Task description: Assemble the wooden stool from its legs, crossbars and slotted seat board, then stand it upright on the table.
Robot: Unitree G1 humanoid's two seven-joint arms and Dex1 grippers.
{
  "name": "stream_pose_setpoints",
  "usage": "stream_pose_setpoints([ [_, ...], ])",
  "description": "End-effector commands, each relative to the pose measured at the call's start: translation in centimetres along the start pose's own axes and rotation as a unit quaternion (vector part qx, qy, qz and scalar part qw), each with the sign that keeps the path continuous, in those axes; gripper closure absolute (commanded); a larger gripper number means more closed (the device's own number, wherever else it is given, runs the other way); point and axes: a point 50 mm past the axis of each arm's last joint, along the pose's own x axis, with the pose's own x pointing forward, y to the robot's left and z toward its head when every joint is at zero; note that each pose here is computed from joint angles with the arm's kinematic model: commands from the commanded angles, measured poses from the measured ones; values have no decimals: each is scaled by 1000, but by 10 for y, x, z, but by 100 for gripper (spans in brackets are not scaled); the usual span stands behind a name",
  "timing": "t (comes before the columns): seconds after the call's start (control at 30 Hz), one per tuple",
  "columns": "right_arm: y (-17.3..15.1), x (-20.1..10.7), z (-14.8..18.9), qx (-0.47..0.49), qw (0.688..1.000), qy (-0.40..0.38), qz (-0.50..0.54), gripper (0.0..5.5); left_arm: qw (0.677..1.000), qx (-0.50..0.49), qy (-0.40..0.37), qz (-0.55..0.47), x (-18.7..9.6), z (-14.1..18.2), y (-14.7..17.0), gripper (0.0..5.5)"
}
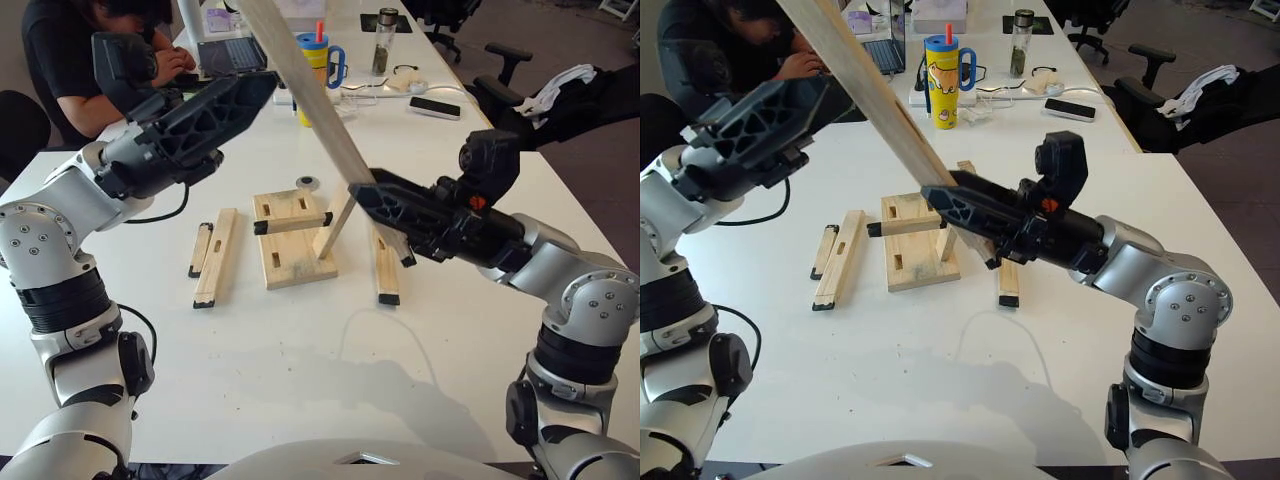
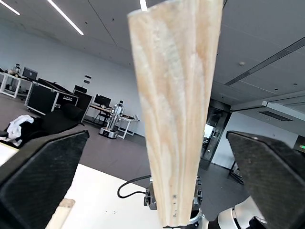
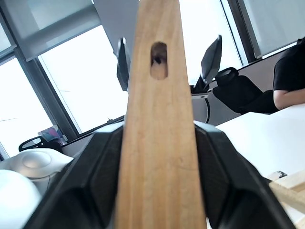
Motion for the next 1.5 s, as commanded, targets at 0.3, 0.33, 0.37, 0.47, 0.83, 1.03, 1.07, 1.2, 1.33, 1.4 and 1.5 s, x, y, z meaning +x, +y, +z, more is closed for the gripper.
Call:
stream_pose_setpoints([
  [0.3, 1, -7, -9, 22, 999, 37, 26, 344, 999, -34, 30, 14, -8, -9, 2, 38],
  [0.33, 1, -7, -10, 23, 999, 39, 25, 344, 999, -39, 35, 15, -10, -11, 3, 52],
  [0.37, 0, -8, -10, 23, 999, 40, 24, 344, 998, -43, 40, 16, -11, -13, 4, 64],
  [0.47, -2, -10, -13, 24, 998, 49, 20, 344, 997, -56, 53, 16, -14, -19, 6, 109],
  [0.83, -11, -18, -25, 32, 997, 71, 1, 344, 993, -75, 95, 7, -18, -32, 5, 284],
  [1.03, -13, -25, -31, 40, 995, 89, -2, 344, 991, -67, 110, 26, -25, -32, 10, 346],
  [1.07, -14, -25, -31, 38, 995, 91, -2, 344, 991, -65, 114, 29, -26, -32, 10, 346],
  [1.2, -20, -35, -33, 49, 994, 94, -23, 297, 988, -53, 137, 54, -36, -33, 13, 347],
  [1.33, -34, -56, -36, 68, 992, 78, -75, 232, 984, -44, 148, 92, -55, -31, 14, 347],
  [1.4, -46, -63, -47, 61, 985, 92, -129, 206, 979, -44, 158, 119, -69, -32, 14, 347],
  [1.5, -55, -52, -73, 65, 979, 109, -162, 183, 971, -48, 182, 150, -90, -35, 10, 347],
])
